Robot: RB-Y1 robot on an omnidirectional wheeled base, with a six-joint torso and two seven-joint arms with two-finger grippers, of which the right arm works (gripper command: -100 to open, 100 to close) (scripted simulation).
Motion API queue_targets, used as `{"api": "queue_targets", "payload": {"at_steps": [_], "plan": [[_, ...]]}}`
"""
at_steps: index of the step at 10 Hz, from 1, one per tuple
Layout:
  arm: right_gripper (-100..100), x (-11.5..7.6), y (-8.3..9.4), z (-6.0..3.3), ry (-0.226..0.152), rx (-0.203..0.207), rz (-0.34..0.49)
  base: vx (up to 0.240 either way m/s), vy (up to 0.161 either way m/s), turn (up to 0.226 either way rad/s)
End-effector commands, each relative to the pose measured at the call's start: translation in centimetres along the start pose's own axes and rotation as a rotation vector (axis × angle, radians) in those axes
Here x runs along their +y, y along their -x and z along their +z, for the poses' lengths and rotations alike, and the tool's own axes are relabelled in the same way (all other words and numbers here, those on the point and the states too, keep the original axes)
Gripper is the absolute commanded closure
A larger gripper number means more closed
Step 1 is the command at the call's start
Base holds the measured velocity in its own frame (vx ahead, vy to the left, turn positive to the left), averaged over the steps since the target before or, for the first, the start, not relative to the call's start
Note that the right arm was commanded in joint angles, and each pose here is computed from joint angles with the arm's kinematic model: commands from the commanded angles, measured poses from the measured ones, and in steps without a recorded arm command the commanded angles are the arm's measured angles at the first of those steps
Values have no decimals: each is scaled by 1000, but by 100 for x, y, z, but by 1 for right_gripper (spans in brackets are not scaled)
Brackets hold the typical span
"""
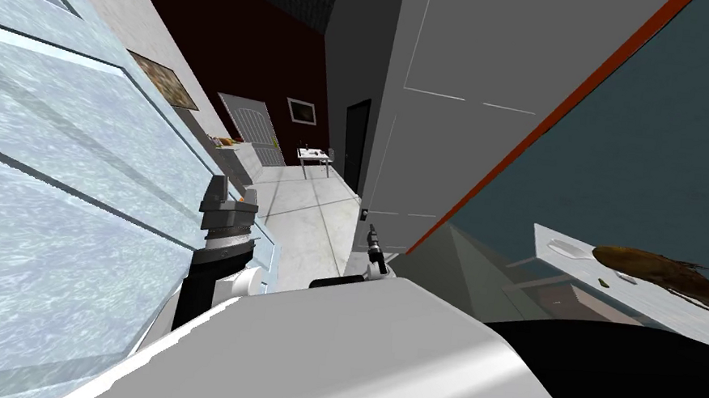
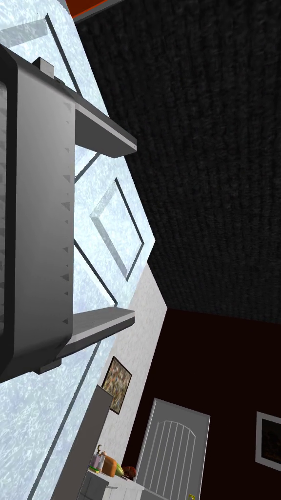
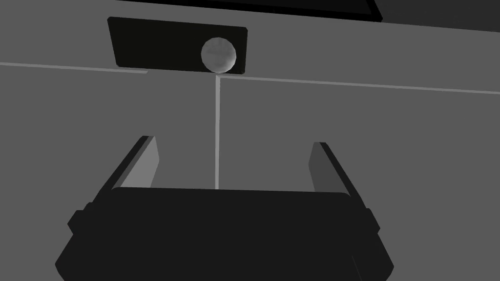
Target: Push the door open
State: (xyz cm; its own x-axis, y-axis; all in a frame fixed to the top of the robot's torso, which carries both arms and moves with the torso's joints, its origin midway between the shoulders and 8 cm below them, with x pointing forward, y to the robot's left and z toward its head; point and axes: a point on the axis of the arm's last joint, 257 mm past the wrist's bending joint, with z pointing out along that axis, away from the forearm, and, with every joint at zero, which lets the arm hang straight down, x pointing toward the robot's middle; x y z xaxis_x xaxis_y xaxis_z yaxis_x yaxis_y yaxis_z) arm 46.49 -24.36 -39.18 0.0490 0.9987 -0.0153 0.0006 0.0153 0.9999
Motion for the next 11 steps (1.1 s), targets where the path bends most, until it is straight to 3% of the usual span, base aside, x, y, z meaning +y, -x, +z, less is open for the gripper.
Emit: {"api": "queue_targets", "payload": {"at_steps": [1, 5, 10, 11], "plan": [[-100, 7, 50, -3, 3, -3, -8, 162, -22, 18], [-100, 9, 129, -14, 8, -13, -17, 195, -6, 24], [-100, 3, 108, -32, 11, -21, -6, 178, -8, 21], [100, 3, 108, -32, 11, -21, -6, -18, 5, -8]]}}
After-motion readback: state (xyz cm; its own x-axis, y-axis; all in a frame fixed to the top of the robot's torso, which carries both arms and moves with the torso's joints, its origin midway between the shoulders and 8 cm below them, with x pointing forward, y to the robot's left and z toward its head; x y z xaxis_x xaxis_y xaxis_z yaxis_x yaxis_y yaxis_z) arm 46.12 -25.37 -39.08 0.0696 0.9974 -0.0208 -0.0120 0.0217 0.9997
